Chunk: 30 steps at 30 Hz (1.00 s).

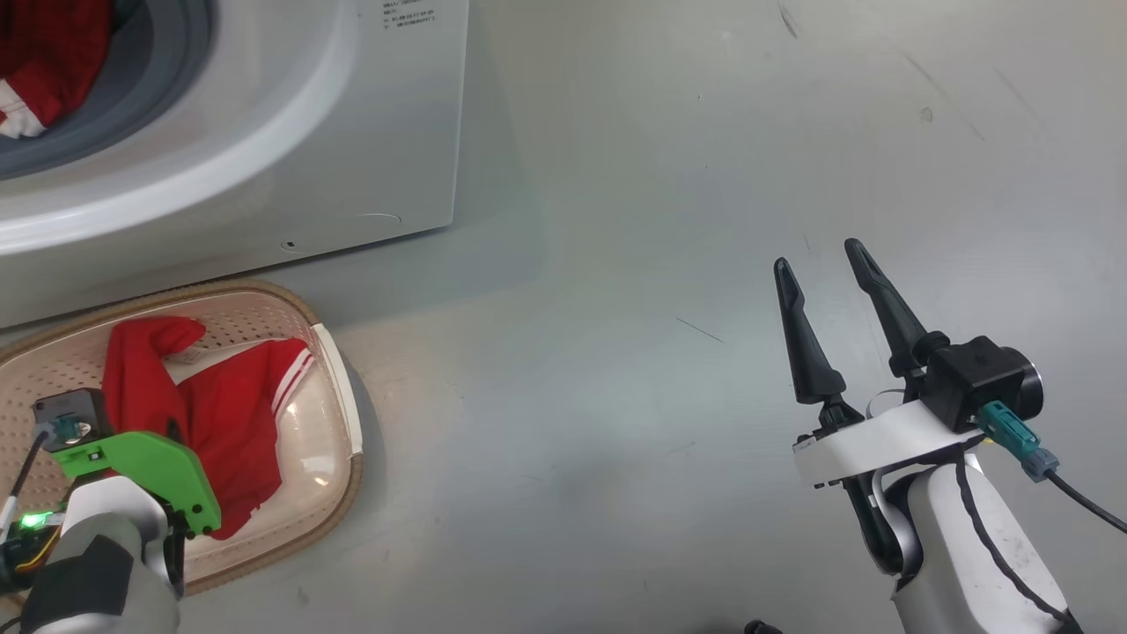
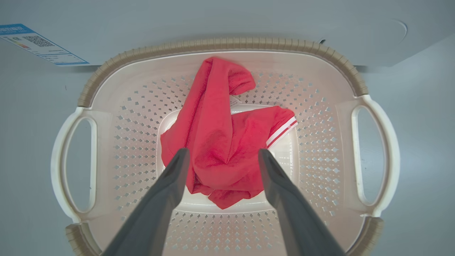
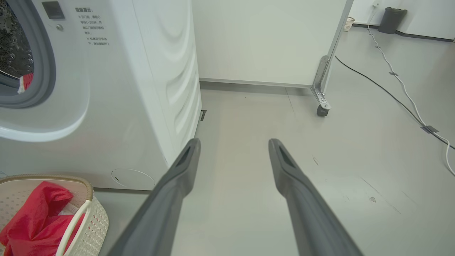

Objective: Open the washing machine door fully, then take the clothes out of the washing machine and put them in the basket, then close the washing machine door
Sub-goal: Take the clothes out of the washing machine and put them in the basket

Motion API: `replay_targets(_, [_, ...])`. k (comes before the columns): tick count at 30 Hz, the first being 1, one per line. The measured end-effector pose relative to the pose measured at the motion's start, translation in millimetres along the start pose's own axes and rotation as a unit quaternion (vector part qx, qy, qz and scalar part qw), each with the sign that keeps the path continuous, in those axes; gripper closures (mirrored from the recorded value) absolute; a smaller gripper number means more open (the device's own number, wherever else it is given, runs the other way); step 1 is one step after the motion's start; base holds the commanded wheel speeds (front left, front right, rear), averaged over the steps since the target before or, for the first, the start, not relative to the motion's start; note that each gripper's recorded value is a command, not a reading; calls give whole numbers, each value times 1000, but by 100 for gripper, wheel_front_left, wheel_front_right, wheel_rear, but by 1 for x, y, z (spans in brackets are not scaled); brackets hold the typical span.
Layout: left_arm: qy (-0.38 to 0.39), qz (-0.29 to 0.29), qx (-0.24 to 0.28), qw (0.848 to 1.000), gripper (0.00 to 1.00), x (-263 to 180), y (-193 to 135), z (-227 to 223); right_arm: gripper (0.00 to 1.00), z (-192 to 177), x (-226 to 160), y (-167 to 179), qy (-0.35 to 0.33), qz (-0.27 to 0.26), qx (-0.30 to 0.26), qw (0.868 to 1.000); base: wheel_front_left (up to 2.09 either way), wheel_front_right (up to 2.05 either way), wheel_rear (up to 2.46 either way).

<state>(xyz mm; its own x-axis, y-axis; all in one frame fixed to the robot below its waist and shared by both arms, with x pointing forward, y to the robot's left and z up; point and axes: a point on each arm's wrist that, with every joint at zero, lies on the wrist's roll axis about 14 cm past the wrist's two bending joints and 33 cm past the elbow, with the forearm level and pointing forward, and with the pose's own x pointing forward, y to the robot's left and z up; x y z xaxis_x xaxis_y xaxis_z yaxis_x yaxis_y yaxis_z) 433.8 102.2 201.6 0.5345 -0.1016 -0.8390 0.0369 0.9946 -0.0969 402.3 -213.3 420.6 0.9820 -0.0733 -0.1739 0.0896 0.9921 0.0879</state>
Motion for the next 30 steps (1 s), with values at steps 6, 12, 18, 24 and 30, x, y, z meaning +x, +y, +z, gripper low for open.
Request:
replay_targets(6, [-52,-9,-11,999,0,-12,-7,21,0,11,0,3,-17,5,-1,1000,0,0,0])
replay_targets(12, [-133,-39,-15,990,0,-32,-21,55,0,24,-1,8,-36,13,4,999,0,0,0])
replay_targets(18, [-189,-55,-1,980,0,-52,-24,82,0,36,-2,12,-53,18,9,998,0,0,0])
replay_targets(24, [-240,-77,15,968,0,-81,-30,106,0,41,-9,14,-62,25,6,998,0,0,0])
replay_targets(30, [-286,-75,12,955,0,-110,-25,123,0,51,-15,26,-76,44,8,996,0,0,0])
